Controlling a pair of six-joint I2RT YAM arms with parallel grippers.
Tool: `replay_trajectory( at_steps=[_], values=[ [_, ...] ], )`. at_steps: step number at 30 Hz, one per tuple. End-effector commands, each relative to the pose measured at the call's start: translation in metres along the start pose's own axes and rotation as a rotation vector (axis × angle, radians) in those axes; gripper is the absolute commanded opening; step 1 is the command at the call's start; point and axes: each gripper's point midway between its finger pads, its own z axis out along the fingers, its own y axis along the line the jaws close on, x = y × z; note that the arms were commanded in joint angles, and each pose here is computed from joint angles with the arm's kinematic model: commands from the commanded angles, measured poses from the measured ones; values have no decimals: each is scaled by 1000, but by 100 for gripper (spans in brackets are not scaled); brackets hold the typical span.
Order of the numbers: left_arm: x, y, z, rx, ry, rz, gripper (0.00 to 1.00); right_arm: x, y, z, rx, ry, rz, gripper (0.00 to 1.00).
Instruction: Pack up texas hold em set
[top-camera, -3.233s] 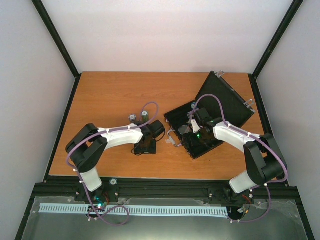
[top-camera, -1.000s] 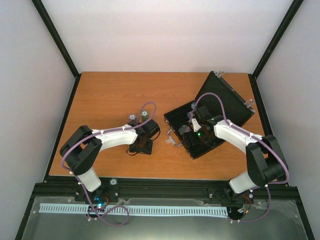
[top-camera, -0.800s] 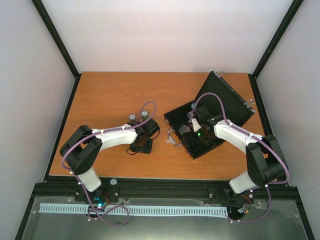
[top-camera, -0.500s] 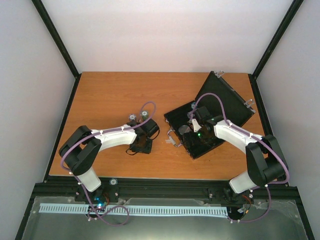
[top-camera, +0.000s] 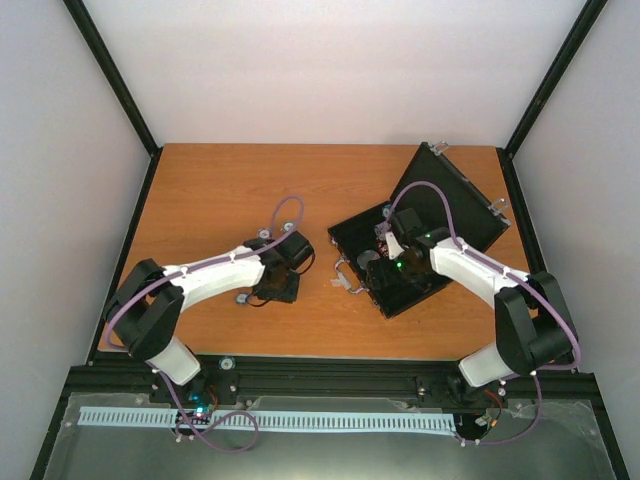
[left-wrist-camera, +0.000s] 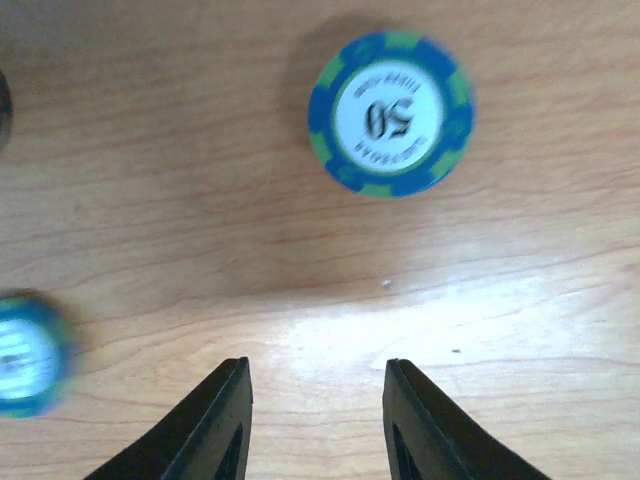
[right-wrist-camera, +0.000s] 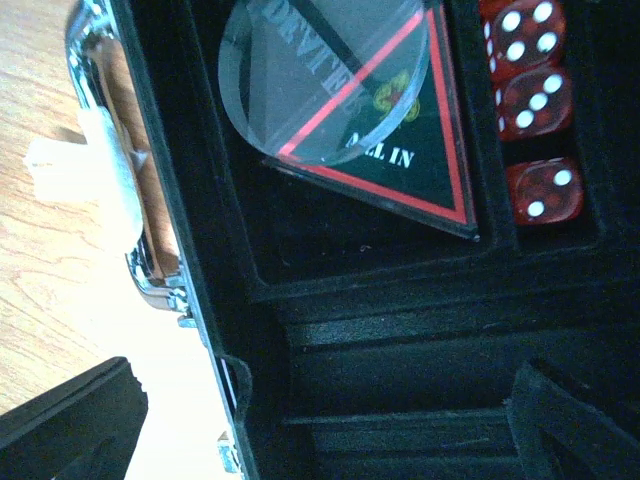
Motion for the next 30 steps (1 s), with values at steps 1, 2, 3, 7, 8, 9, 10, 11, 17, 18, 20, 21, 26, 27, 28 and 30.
replay_trajectory(
  at_steps=[1, 2, 3, 7, 8, 9, 10, 11, 17, 18, 20, 21, 26, 27, 28, 30],
  values=[
    [-22, -8, -34, 54, -74, -9, 38, -22, 0, -23, 5, -87, 22, 100],
    [-24, -10, -37, 64, -79, -10, 38, -25, 0, -27, 4, -100, 27, 100],
    [-26, -12, -41, 75, -83, -12, 38, -27, 0, -30, 3, -111, 30, 100],
    [-27, -12, -43, 80, -86, -11, 46, -32, -1, -37, 4, -130, 35, 100],
    [-26, -11, -41, 72, -85, -8, 49, -32, -2, -37, 6, -128, 35, 100],
    [-26, -11, -39, 65, -84, -5, 54, -31, -2, -37, 5, -125, 36, 100],
    [-26, -10, -38, 58, -84, -1, 63, -30, -2, -36, 6, -123, 37, 100],
    [-27, -9, -37, 54, -87, -2, 75, -29, -2, -36, 6, -121, 38, 100],
    [-39, -2, -39, 30, -86, 10, 100, -25, -4, -32, 8, -109, 41, 100],
    [-42, -3, -40, 22, -86, 16, 100, -24, -4, -31, 9, -106, 42, 100],
    [-48, -5, -40, 11, -82, 16, 100, -23, -5, -29, 9, -101, 45, 100],
    [-50, -7, -36, 3, -71, 15, 100, -23, -5, -28, 10, -100, 45, 100],
    [-64, -25, -29, 44, -69, -11, 100, -24, -6, -25, 13, -95, 43, 100],
    [-65, -28, -27, 47, -63, -15, 100, -24, -6, -24, 13, -93, 41, 100],
    [-65, -30, -23, 44, -52, -16, 100, -24, -7, -24, 14, -91, 42, 100],
    [-65, -32, -16, 37, -34, -18, 100, -23, -8, -23, 17, -85, 41, 100]
  ],
)
